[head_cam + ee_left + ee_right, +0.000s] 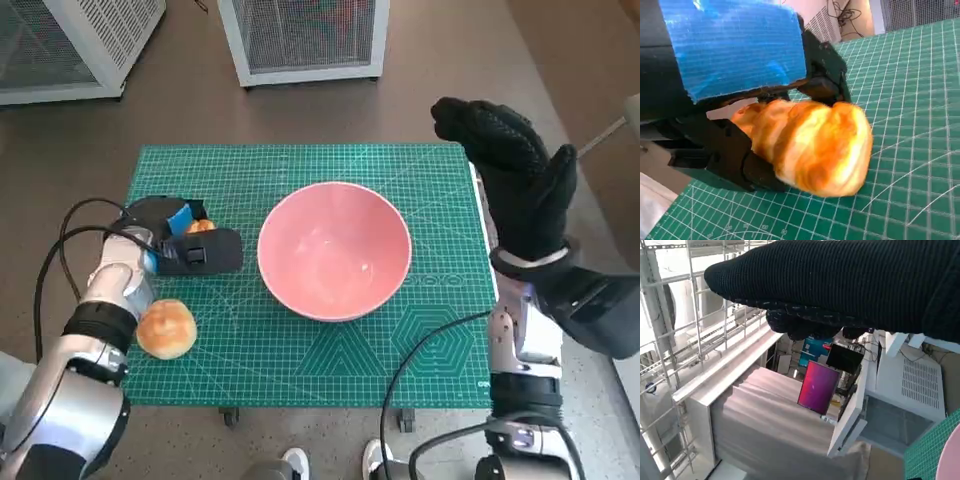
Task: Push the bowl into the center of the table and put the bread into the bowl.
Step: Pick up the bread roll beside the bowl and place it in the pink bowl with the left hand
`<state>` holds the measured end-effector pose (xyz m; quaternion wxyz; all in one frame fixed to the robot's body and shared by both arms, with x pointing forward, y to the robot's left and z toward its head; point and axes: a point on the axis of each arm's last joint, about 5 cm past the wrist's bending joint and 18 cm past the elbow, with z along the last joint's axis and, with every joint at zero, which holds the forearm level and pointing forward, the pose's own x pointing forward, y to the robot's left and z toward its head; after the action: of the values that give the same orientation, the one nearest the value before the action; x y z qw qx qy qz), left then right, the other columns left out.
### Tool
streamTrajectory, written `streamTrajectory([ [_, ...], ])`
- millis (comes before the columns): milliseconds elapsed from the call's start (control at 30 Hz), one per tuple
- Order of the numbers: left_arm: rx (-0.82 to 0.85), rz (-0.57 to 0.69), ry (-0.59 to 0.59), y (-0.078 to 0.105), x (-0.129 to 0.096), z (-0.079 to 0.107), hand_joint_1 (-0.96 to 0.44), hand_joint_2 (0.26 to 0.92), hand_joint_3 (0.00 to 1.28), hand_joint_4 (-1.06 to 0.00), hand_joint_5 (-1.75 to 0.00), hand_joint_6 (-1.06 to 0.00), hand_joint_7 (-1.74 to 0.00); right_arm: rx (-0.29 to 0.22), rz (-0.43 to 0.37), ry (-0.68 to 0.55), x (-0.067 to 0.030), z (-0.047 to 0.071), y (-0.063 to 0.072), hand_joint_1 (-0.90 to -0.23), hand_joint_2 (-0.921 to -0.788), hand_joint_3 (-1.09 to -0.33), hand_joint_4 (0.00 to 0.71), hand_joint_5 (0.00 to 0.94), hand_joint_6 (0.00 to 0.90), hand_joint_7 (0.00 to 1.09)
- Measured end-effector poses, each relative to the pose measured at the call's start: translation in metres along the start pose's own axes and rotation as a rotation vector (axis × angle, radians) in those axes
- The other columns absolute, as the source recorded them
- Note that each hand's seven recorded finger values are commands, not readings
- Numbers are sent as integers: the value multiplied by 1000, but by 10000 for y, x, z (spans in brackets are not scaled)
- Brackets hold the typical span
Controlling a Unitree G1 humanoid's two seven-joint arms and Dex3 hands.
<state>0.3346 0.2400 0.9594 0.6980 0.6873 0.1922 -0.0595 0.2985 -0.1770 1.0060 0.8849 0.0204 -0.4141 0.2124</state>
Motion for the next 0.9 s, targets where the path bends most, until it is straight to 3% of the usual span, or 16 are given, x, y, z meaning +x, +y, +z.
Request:
streamTrajectory([
  [200,-48,58,-24,204,-86,25,1,916,57,-685,-1257,-681,-1027,-1,0,0,-1,1,-2,-637,-921,-760,198,2,84,280],
  [433,-115,201,-107,459,-273,88,2,912,32,-750,-1127,-679,-1084,-2,1,-2,4,3,-3,-637,-921,-759,199,2,86,279],
  [900,-227,443,-419,632,-786,365,3,890,1,-870,-955,-728,-1074,-2,2,-3,8,4,-2,-637,-921,-763,199,1,85,279],
])
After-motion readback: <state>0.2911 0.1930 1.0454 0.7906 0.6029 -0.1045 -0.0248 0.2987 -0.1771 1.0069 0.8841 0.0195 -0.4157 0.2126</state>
